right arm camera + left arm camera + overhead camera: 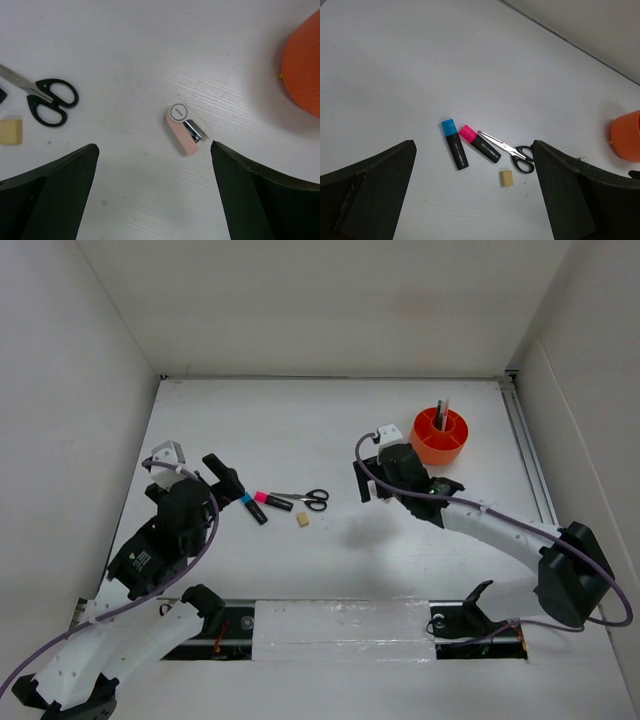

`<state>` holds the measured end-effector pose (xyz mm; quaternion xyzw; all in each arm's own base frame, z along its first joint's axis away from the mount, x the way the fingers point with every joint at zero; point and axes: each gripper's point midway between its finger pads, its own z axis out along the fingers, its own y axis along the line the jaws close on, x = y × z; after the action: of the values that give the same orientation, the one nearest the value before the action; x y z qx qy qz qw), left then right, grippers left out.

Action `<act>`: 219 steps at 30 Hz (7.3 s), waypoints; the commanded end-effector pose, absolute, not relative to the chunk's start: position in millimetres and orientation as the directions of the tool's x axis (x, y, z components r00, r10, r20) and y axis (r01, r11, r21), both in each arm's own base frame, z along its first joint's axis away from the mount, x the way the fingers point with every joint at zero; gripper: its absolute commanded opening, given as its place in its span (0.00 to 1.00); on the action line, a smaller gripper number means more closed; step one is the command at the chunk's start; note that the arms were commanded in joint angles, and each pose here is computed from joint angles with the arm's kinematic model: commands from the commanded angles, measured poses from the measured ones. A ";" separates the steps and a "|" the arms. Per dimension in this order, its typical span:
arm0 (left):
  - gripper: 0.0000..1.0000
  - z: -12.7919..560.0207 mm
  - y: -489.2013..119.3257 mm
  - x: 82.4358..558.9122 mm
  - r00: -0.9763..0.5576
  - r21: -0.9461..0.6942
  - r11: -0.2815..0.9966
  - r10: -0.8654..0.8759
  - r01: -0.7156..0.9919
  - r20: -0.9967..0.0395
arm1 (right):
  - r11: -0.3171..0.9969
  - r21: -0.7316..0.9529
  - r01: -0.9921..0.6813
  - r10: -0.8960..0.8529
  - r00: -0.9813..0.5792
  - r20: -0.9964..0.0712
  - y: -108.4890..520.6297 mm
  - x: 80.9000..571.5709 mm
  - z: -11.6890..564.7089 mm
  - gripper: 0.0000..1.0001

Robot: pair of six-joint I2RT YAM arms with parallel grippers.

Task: Sort the stationery into containers
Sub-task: Pick up the stapler from the center of the board, then place the stapler in the storage box.

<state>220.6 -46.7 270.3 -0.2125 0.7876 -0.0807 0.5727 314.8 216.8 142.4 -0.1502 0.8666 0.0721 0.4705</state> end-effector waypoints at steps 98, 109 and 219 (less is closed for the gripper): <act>1.00 285.7 -75.3 223.8 -0.280 -0.399 0.915 -0.401 -0.068 -0.872 | 0.955 0.132 0.265 0.254 -0.500 -0.828 -65.1 453.2 213.5 0.00; 1.00 285.7 -75.3 223.8 -0.280 -0.399 0.915 -0.401 -0.068 -0.872 | 0.958 0.105 0.268 0.240 -0.546 -0.803 -57.8 467.5 199.6 0.00; 1.00 289.3 -73.0 221.2 -0.267 -0.402 0.914 -0.402 -0.059 -0.876 | 0.976 0.138 0.169 0.216 -0.669 -0.711 -27.1 468.9 143.4 0.39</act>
<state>218.1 -73.0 280.9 -0.1451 0.7940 -0.1397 0.5735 461.3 -27.6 135.1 0.1149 0.9173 0.0350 0.3796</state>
